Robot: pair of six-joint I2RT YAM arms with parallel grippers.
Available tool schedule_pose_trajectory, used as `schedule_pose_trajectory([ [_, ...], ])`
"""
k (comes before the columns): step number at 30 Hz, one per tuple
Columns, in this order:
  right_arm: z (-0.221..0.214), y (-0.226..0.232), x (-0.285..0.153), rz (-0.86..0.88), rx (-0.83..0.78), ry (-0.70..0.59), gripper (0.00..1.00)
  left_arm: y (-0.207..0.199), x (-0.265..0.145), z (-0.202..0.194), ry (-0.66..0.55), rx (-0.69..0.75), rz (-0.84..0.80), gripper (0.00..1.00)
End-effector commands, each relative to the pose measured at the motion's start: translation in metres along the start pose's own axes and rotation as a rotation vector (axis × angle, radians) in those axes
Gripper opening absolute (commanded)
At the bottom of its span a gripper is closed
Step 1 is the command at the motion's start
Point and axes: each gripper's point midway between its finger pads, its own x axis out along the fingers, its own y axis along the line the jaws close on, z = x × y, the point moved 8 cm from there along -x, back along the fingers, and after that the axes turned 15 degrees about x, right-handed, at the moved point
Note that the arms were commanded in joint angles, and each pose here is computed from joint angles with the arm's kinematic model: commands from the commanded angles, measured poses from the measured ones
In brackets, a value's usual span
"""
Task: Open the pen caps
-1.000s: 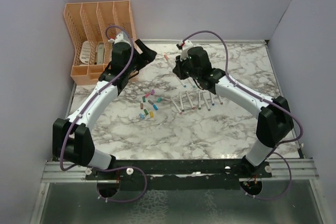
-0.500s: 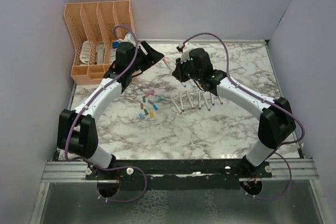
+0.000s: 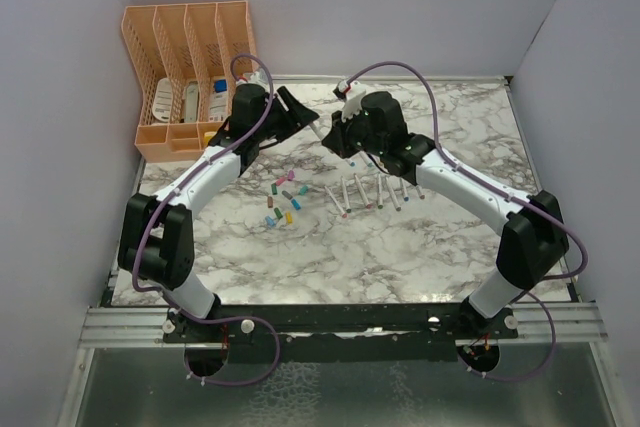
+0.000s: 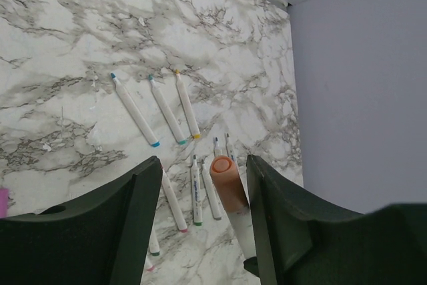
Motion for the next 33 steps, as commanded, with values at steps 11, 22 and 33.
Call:
schedule_pose_trajectory([
  [11, 0.003, 0.009, -0.01, 0.051, -0.013, -0.017, 0.01, -0.016, 0.001, 0.015, -0.043, 0.01, -0.07, 0.44],
  [22, 0.003, 0.009, -0.011, 0.049, -0.015, -0.023, 0.02, -0.019, 0.0, 0.011, -0.037, 0.005, -0.093, 0.18],
  [33, 0.008, 0.009, -0.01, 0.025, -0.006, -0.029, 0.83, -0.025, -0.001, 0.005, -0.019, 0.02, -0.117, 0.0],
])
